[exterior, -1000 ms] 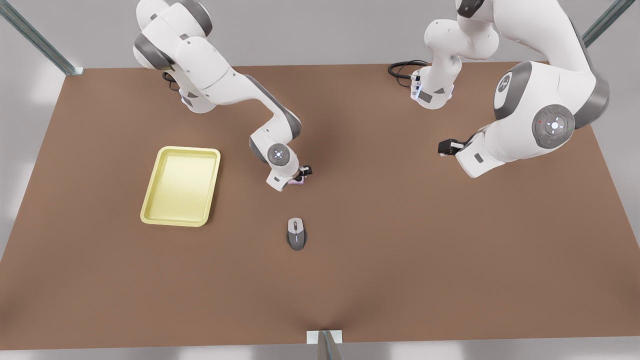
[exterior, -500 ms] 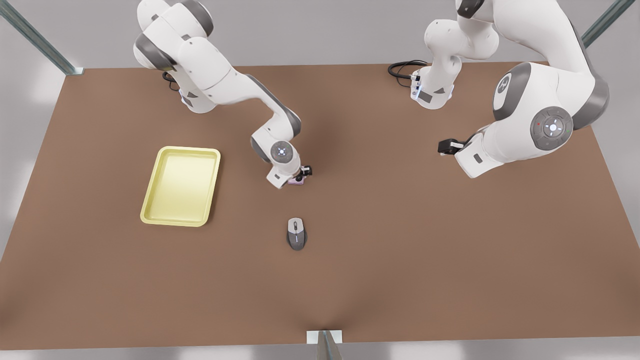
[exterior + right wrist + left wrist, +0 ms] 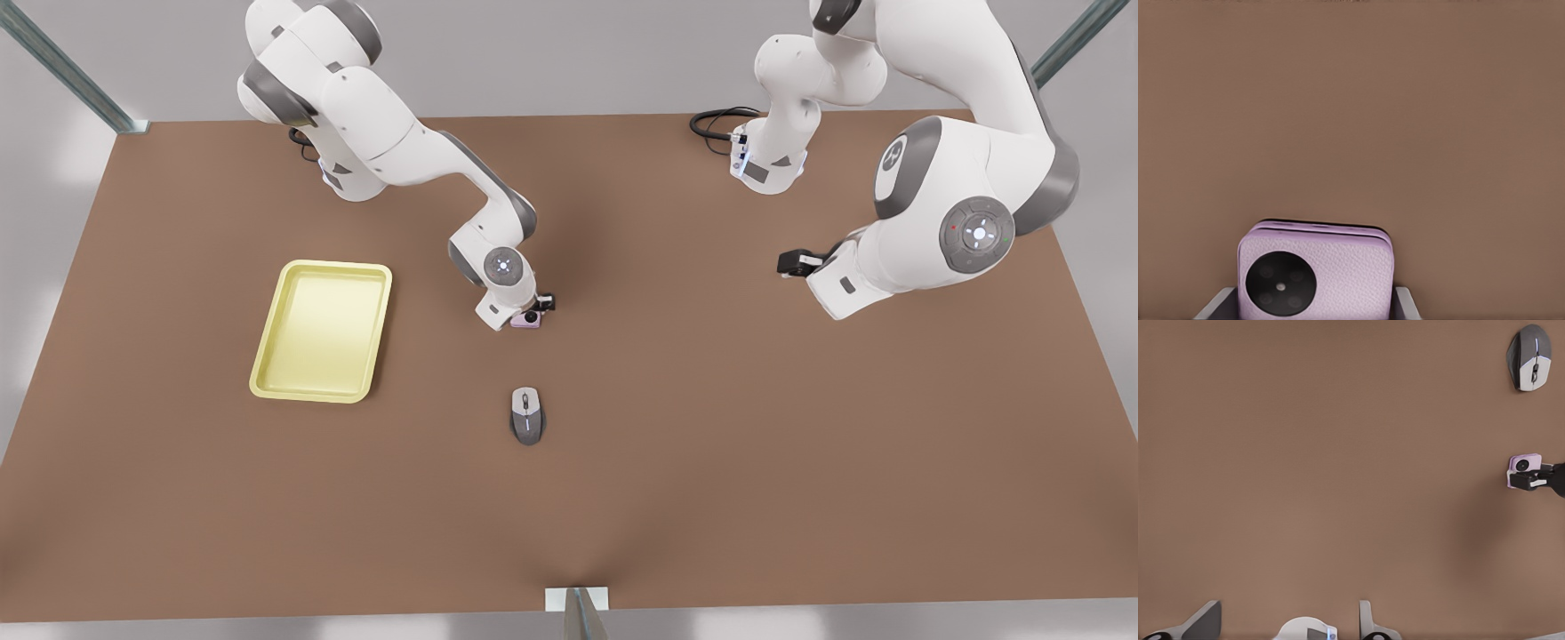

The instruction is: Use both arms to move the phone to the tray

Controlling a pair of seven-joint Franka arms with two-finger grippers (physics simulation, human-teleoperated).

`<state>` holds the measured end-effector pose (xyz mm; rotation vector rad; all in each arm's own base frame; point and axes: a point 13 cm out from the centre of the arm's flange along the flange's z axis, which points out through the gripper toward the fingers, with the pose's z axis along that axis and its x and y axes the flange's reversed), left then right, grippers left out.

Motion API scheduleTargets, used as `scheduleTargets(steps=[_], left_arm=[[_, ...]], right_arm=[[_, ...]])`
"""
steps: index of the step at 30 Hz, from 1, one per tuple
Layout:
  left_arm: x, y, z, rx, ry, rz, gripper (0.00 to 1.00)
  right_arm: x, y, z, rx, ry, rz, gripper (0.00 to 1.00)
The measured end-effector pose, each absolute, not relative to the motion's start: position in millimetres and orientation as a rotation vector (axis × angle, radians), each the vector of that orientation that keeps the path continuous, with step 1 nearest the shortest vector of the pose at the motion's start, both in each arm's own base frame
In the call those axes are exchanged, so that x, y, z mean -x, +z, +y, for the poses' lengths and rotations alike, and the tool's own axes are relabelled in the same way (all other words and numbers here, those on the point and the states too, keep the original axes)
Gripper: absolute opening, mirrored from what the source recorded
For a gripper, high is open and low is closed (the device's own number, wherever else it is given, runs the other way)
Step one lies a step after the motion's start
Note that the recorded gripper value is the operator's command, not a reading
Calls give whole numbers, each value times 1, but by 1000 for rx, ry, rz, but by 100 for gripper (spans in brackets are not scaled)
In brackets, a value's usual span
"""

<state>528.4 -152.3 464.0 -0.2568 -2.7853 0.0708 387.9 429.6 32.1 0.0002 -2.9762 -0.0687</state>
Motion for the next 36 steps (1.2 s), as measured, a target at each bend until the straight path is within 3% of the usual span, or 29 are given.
scheduleTargets(steps=[6,18,21,23,25,31,32,33,36], left_arm=[[-529,463,-152,257,70,-2783,100],[-530,462,-150,252,71,-2782,100],[-530,461,-150,252,72,-2782,100],[-531,464,-149,249,74,-2789,100],[-532,467,-142,230,75,-2801,100],[-541,474,-123,198,-6,-2838,100],[-541,474,-121,196,-14,-2840,100],[-542,473,-120,194,-21,-2840,100],[-543,471,-119,191,-33,-2840,100]], right_arm=[[-388,31,429,21,-69,-2977,82],[-400,45,435,45,-104,-3004,80],[-461,108,407,147,-159,-3068,80],[-520,164,339,309,-176,-3105,80],[-545,194,256,445,-138,-3097,80],[-499,191,52,633,-3,-2965,82],[-487,182,30,635,3,-2939,87],[-477,174,13,631,5,-2917,100],[-463,160,-4,545,-6,-2897,100]])
